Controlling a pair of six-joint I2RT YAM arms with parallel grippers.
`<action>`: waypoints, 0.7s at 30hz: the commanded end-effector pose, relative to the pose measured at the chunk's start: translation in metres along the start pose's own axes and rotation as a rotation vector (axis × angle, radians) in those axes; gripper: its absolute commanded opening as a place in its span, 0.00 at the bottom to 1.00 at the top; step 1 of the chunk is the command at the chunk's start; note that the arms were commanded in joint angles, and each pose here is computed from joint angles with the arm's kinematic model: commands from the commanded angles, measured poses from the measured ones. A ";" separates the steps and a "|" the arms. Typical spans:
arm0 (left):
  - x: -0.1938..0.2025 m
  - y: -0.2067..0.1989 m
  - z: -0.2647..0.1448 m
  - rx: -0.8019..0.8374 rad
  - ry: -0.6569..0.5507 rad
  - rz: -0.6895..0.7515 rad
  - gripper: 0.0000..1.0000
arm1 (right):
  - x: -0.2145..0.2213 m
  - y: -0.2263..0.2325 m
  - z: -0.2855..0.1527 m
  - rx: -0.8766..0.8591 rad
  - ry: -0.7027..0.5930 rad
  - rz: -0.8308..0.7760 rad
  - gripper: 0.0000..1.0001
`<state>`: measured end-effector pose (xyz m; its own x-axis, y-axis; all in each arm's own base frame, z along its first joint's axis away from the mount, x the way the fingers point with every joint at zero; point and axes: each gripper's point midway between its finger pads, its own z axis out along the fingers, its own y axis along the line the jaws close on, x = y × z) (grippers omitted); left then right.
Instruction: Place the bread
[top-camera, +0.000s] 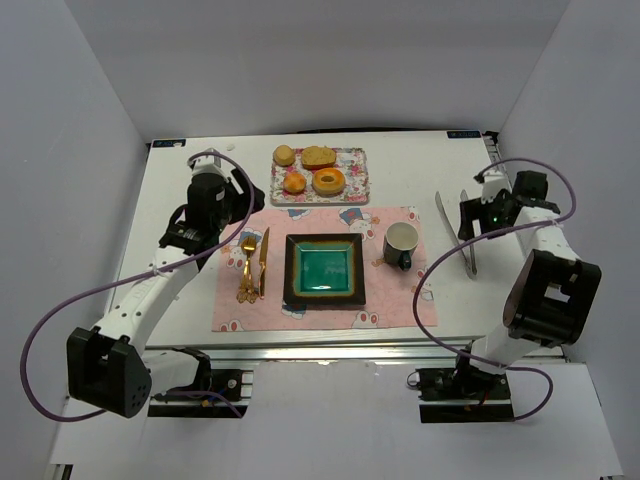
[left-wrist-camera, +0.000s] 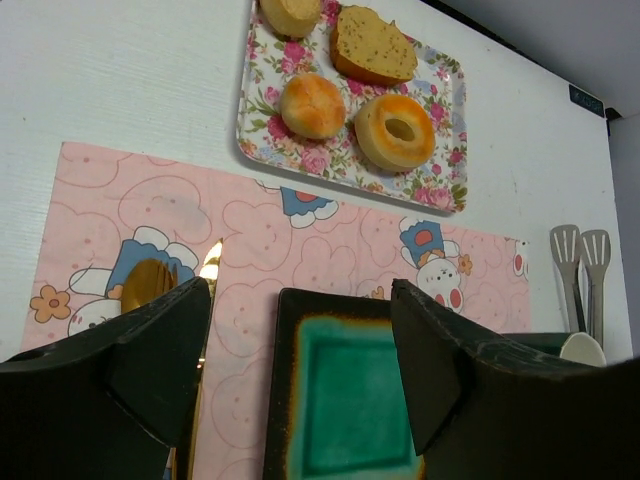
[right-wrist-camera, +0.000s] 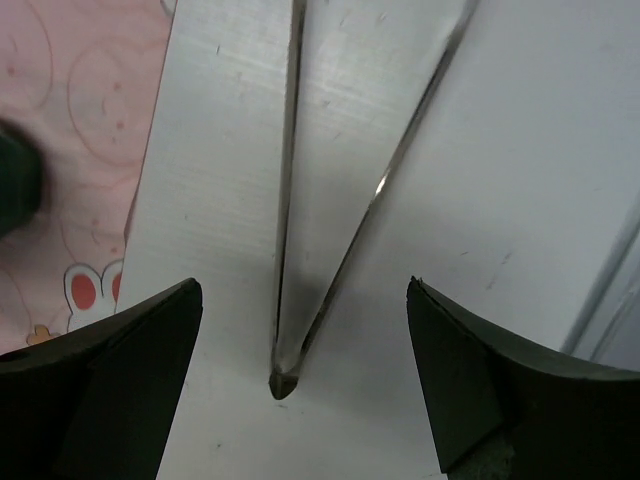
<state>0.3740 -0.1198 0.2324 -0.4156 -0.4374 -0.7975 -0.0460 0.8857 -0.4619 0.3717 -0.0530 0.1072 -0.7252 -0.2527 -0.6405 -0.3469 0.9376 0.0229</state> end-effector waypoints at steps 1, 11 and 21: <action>-0.005 -0.004 -0.004 0.021 -0.009 -0.006 0.82 | 0.020 0.009 0.015 -0.050 0.027 -0.092 0.87; -0.001 0.000 0.002 0.002 0.002 -0.007 0.83 | 0.035 -0.010 0.057 0.006 0.074 0.023 0.83; 0.005 0.004 0.007 -0.012 0.026 -0.009 0.83 | 0.041 -0.007 0.083 0.002 0.084 0.048 0.78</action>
<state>0.3758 -0.1214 0.2218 -0.4406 -0.4373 -0.7840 -0.0588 0.8855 -0.4609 0.3819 -0.0526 0.0190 -0.7984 -0.2379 -0.5531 -0.3211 0.9453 0.0570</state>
